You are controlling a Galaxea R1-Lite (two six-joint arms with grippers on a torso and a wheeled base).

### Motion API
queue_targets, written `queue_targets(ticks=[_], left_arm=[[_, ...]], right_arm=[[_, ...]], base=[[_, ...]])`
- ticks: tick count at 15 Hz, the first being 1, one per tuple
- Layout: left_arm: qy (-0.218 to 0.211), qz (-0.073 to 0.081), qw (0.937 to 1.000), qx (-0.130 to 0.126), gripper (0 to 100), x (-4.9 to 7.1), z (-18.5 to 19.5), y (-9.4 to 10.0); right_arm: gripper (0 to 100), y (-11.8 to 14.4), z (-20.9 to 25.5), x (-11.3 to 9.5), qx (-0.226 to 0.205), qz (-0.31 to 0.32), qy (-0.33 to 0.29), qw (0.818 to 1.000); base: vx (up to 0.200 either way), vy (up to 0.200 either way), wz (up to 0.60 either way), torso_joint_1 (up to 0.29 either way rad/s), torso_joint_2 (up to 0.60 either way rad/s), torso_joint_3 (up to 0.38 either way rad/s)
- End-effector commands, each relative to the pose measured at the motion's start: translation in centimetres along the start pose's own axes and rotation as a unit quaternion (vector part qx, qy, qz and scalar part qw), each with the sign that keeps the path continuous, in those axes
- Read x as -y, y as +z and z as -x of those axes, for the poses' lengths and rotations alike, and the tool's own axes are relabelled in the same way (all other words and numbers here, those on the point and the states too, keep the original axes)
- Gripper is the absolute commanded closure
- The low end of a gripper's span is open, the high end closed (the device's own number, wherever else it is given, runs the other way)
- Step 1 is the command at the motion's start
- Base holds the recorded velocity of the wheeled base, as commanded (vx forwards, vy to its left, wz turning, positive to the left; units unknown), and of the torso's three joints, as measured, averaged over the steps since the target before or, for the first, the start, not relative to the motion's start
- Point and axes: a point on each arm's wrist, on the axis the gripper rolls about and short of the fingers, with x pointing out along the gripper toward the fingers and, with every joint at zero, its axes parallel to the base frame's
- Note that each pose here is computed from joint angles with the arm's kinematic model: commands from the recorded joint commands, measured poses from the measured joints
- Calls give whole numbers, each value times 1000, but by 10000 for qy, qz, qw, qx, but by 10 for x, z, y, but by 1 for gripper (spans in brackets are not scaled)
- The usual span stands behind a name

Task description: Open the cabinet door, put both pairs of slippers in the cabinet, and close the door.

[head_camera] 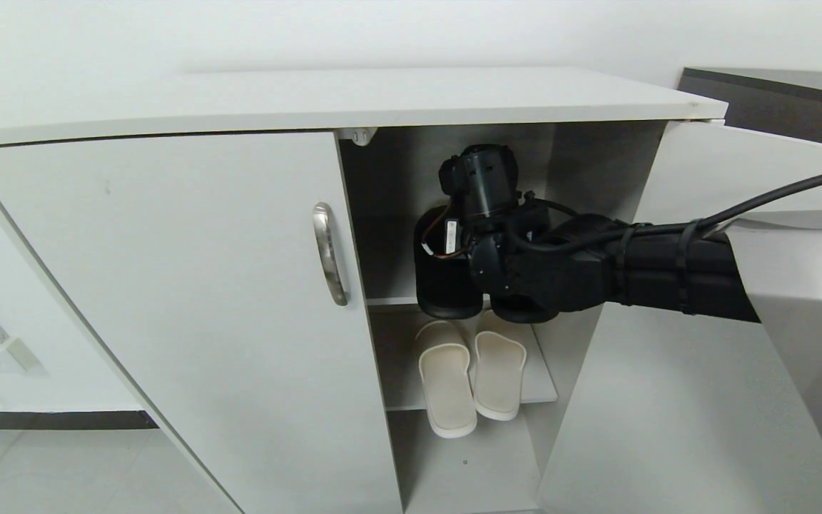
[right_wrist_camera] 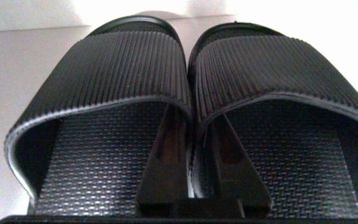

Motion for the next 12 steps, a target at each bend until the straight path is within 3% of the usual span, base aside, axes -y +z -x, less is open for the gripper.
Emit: queue_targets(ticks=[1, 11, 12], left_arm=[[3, 3, 10000, -5, 100, 0, 0, 0], [3, 3, 10000, -5, 100, 0, 0, 0], [3, 3, 10000, -5, 100, 0, 0, 0]], right_arm=[[100, -3, -1, -1, -24, 26, -3, 10000], [100, -11, -4, -2, -108, 104, -27, 9999], [0, -12, -4, -2, -119, 107, -30, 9999]], base=[[0, 0, 0, 0, 0, 0], [0, 0, 0, 0, 0, 0], [0, 0, 0, 0, 0, 0]])
